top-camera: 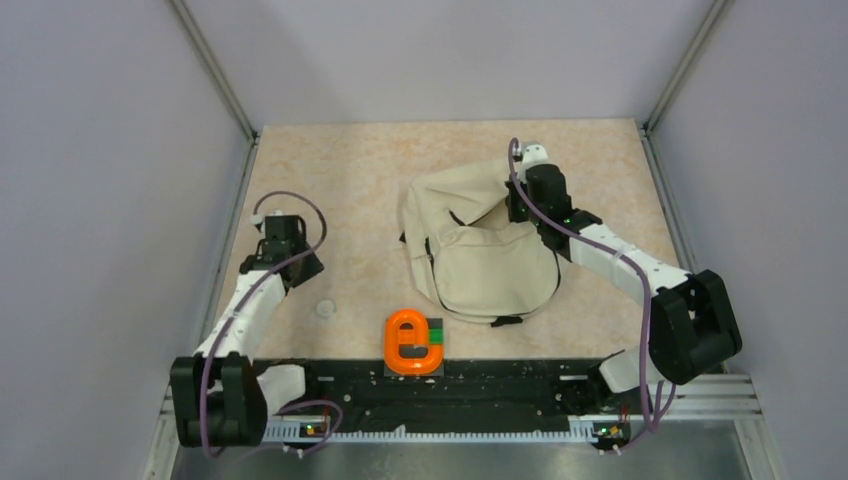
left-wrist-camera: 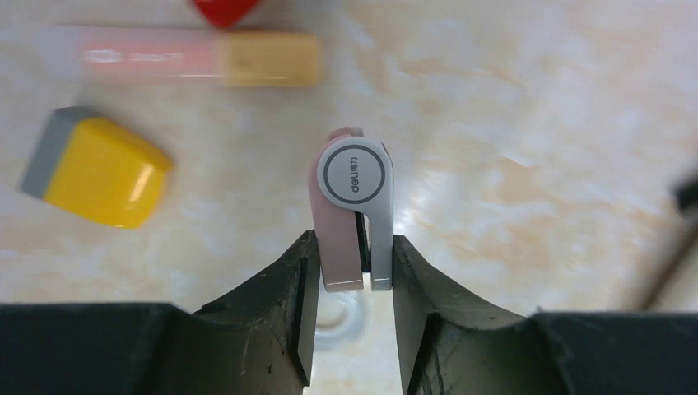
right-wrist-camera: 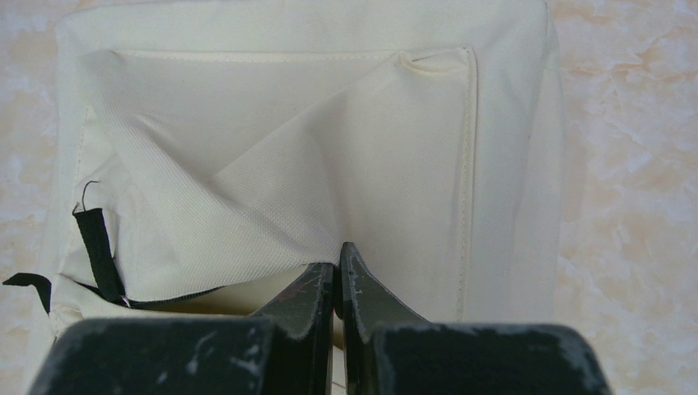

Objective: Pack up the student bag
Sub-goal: Pick up the stationery from the center of the board, then place the stationery in the student bag.

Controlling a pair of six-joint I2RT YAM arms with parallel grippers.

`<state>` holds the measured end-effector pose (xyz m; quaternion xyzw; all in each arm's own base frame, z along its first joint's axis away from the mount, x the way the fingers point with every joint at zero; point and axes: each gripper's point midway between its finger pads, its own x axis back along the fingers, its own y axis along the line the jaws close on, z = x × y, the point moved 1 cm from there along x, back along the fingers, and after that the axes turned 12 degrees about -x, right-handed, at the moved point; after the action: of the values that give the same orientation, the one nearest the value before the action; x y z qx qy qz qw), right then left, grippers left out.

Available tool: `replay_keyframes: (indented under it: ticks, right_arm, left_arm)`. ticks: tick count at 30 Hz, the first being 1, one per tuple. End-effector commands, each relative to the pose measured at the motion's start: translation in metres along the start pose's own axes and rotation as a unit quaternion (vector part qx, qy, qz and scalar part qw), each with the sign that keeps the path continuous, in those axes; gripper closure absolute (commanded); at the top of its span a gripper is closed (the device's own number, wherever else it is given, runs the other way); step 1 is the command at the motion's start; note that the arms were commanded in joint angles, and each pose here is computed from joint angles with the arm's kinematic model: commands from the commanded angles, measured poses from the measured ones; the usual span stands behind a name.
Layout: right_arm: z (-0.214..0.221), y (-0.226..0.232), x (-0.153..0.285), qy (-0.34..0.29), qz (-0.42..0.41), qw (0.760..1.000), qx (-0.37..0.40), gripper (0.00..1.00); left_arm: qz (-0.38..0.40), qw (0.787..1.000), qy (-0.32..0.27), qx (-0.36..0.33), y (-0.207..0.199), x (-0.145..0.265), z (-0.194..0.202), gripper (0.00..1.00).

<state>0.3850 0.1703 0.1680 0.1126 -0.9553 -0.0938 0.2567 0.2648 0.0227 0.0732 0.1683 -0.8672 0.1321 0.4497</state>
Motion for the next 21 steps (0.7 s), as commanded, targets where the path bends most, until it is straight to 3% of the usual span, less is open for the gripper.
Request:
replay_keyframes:
  ticks: [1,8,13,21]
  right_arm:
    - [-0.044,0.018,0.010,-0.064,-0.037,0.997,-0.021,1.00]
    - [-0.048,0.017,0.011,-0.064,-0.033,0.997,-0.019,1.00]
    - [-0.052,0.016,0.015,-0.067,-0.029,0.997,-0.018,1.00]
    - [-0.054,0.016,0.021,-0.071,-0.030,0.997,-0.018,1.00]
  left_arm:
    - [0.114,0.991,-0.062,-0.038,-0.073,0.056,-0.021,0.67]
    - [0.286,0.952,-0.049,-0.100,-0.201,0.114,0.013,0.67]
    - [0.410,0.896,0.000,-0.169,-0.291,0.153,0.055,0.67]
    - [0.486,0.839,0.070,-0.237,-0.368,0.162,0.100,0.67]
